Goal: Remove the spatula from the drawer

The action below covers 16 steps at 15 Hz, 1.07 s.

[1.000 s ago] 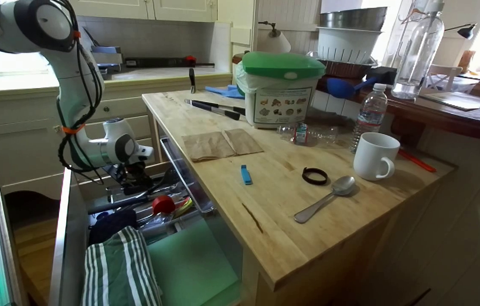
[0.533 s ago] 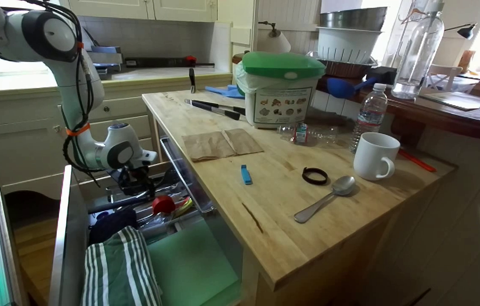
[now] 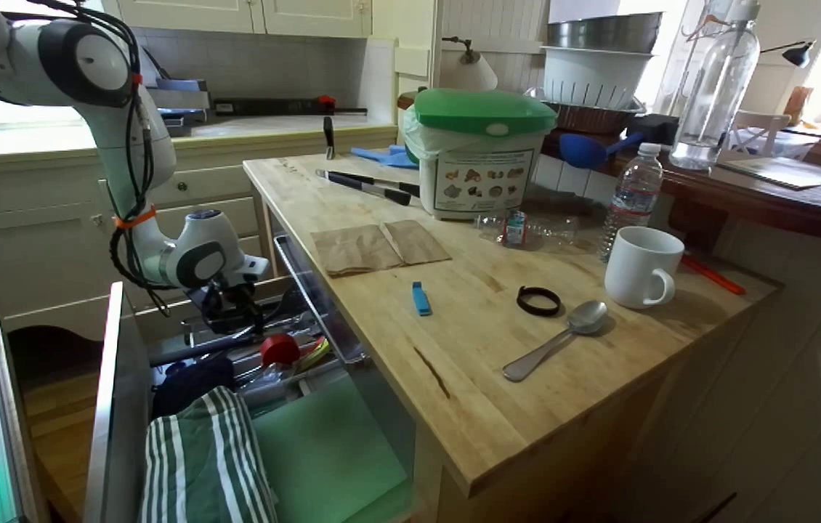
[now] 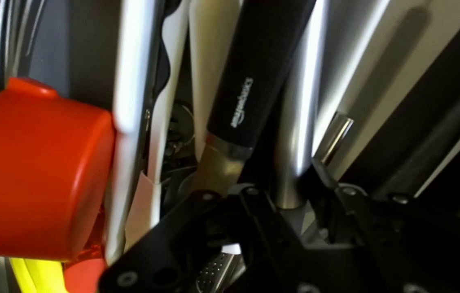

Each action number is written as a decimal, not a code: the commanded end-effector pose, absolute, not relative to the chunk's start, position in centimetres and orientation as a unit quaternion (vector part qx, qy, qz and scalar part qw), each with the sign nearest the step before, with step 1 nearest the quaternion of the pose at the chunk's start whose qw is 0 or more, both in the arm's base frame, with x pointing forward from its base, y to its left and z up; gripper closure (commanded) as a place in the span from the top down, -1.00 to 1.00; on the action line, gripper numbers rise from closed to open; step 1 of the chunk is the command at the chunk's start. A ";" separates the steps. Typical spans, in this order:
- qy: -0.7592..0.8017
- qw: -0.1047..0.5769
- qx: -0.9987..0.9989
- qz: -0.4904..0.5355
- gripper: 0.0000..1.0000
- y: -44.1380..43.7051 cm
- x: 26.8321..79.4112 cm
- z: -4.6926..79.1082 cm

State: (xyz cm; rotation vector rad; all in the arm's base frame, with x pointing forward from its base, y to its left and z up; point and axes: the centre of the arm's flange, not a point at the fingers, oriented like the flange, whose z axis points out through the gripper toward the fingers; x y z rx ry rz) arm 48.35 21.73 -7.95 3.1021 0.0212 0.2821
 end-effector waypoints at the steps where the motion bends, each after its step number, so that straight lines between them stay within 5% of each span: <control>1: 0.008 -0.023 0.994 0.103 -0.87 22.1 47.5 -5.6; 10: 0.061 -0.147 0.985 -0.064 -0.87 20.2 48.5 0.4; 16: 0.145 -0.143 0.957 -0.208 -0.87 18.2 45.0 1.8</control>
